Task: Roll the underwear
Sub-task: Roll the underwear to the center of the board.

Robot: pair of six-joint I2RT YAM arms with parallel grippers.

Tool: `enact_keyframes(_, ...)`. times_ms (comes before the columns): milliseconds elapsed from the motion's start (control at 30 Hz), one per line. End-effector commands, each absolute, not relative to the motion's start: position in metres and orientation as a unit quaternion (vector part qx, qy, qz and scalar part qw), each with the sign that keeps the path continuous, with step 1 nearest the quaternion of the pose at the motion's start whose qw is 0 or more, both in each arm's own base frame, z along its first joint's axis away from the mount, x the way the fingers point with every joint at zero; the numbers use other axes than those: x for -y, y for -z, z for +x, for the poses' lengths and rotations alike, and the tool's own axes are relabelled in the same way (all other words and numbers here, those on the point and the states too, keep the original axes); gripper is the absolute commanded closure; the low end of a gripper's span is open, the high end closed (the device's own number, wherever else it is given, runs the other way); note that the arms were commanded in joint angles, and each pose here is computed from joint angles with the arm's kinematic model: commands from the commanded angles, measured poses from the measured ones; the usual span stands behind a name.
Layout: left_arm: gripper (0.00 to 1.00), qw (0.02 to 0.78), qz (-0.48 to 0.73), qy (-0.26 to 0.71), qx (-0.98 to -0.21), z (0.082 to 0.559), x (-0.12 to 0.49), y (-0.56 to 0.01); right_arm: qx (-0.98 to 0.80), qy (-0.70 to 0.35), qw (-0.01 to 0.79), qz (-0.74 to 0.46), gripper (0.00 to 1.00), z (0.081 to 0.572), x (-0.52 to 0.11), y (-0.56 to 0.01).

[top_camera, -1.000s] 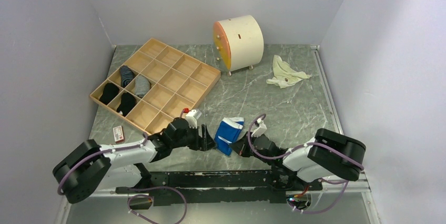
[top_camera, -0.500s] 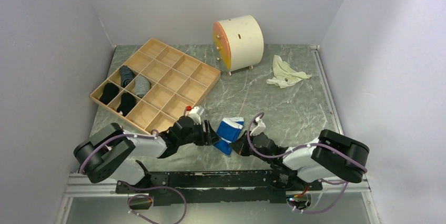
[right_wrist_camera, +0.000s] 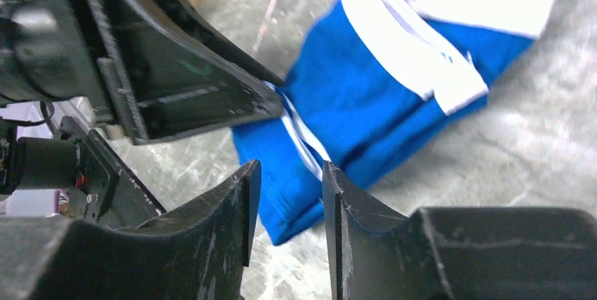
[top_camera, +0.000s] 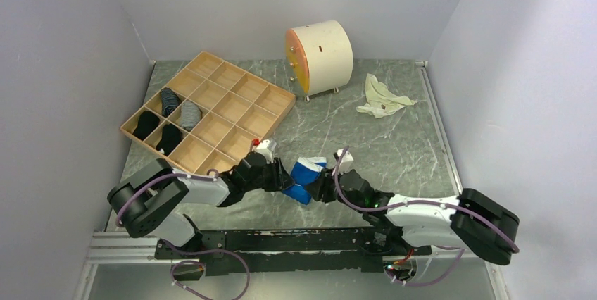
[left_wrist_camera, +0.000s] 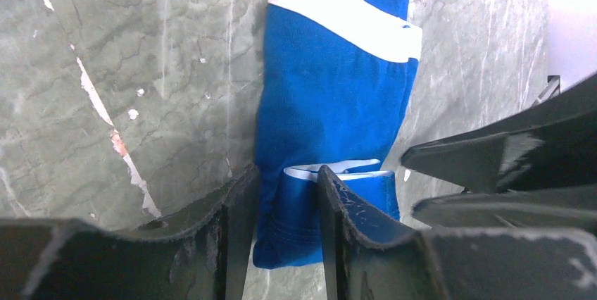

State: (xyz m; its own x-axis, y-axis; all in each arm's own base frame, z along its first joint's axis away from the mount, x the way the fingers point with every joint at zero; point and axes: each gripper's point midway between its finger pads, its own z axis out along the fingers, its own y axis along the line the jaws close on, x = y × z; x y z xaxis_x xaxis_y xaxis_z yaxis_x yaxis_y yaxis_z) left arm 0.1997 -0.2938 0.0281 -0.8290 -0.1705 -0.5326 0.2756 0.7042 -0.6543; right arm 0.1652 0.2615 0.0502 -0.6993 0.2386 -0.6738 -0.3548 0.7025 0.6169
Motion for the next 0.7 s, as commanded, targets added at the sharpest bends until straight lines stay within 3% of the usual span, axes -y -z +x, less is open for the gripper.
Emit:
enact_keyframes(0,0.57,0.238,0.046,0.273,-0.931,0.174,0.252,0.025,-0.820,-0.326,0.452,-0.134,0.57,0.182,-0.260,-0.081)
enact_keyframes(100,0.58,0.238,0.054,0.265,-0.933,0.175,0.251,0.023,-0.792,-0.306,0.477,-0.227,0.54,0.182,-0.264,-0.094)
enact_keyframes(200,0.59,0.232,0.059,0.260,-0.936,0.174,0.252,0.025,-0.760,-0.266,0.497,-0.325,0.44,0.180,-0.271,-0.099)
enact_keyframes(400,0.60,0.224,0.062,0.259,-0.937,0.173,0.254,0.026,-0.667,-0.191,0.537,-0.480,0.41,0.157,-0.299,-0.106)
enact_keyframes(667,0.61,0.217,0.066,0.260,-0.939,0.172,0.256,0.026,-0.630,-0.057,0.493,-0.597,0.41,0.149,-0.303,-0.063)
